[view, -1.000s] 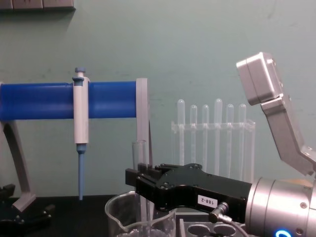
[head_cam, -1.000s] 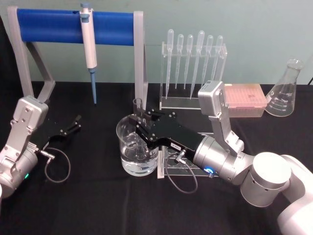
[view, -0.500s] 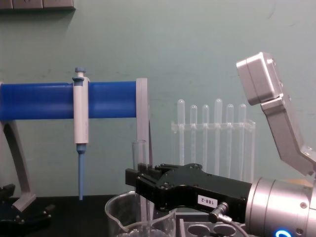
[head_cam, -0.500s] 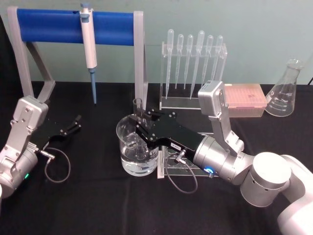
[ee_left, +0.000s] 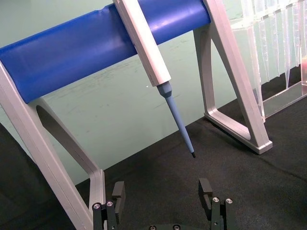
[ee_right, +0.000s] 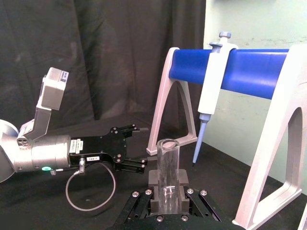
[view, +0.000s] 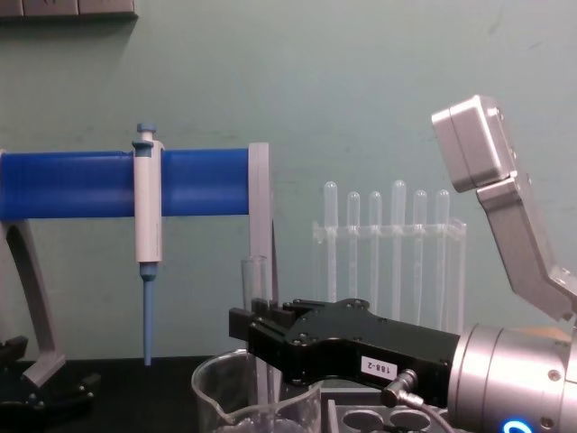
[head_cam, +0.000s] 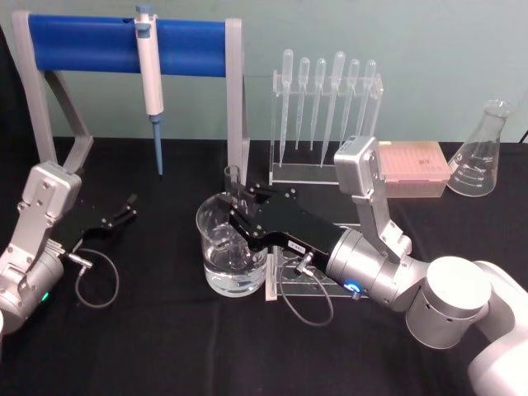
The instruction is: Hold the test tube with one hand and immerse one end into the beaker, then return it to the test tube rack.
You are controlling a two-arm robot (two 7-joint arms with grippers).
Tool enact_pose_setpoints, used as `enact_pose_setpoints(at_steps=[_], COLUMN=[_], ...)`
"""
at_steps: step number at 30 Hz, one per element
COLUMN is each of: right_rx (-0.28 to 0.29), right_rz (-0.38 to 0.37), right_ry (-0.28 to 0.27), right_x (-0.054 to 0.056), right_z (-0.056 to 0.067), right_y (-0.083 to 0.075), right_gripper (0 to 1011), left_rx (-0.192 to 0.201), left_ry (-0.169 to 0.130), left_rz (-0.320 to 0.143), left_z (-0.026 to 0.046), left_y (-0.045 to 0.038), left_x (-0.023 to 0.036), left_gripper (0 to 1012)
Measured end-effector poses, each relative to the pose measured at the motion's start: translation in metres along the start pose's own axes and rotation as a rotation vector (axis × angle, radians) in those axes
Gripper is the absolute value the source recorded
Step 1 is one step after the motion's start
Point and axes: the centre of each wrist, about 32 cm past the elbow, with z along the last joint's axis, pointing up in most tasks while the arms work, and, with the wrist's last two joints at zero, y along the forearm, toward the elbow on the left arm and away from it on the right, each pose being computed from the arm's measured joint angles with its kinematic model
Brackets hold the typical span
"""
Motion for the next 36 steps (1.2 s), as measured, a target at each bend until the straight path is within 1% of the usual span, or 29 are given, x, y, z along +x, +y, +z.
enact_pose_setpoints(at_steps=[36], right_rx=[0.0], right_rz=[0.0], right_ry=[0.0], right_x=[0.0], right_z=[0.0], right_y=[0.0], right_gripper=[226], left_rx=[0.0], left_ry=[0.0], left_rz=[0.0], left_z=[0.0], left_y=[0.0], left_x=[0.0], left_gripper=[1000])
